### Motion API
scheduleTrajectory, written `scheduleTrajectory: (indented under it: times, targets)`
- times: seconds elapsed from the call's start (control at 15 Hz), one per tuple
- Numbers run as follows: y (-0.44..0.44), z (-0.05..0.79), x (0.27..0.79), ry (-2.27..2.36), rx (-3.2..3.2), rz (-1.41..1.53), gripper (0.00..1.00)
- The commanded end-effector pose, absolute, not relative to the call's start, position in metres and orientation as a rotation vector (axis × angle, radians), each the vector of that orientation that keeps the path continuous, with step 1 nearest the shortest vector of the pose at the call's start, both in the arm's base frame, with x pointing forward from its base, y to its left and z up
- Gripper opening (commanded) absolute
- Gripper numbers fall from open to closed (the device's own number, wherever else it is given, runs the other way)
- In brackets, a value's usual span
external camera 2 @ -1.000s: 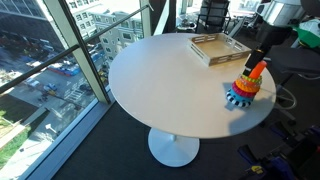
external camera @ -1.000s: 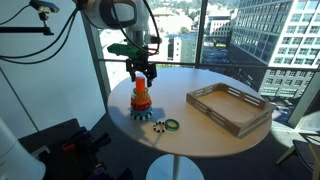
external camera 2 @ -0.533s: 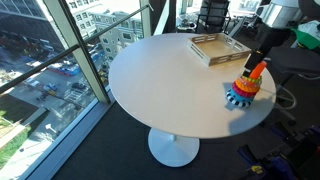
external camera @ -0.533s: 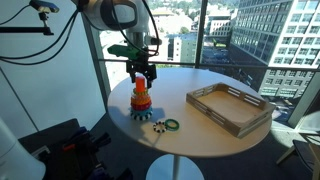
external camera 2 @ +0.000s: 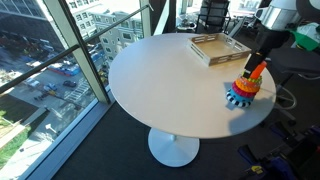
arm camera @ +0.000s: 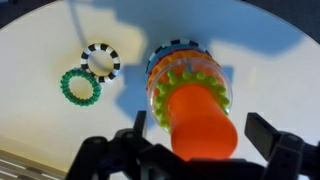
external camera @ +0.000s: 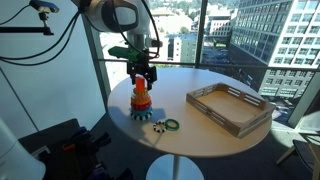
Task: Remove the light green ring from the rings stacking stand and put it on the table
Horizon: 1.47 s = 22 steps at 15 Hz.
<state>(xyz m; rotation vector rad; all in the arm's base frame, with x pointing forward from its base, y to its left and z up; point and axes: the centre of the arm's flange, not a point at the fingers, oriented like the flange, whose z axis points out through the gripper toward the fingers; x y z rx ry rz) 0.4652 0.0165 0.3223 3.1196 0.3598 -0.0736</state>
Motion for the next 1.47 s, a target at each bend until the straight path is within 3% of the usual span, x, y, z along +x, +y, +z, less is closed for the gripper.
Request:
scheduleTrajectory:
  times: [0.0, 1.0, 1.07, 1.2, 1.33, 1.4]
  targets:
    - [0.014, 0.322, 0.467, 0.338, 3.103, -0.044, 1.0]
    - [0.014, 0.313, 0.468, 0.338, 3.107, -0.057, 1.0]
    - [0.014, 0.312, 0.469, 0.338, 3.107, -0.059, 0.75]
    - [0.014, 0.311, 0.469, 0.339, 3.106, -0.058, 0.66]
    - [0.014, 0.314, 0.469, 0.34, 3.108, -0.048, 0.48]
    - [0.015, 0.316, 0.468, 0.343, 3.109, -0.045, 0.48]
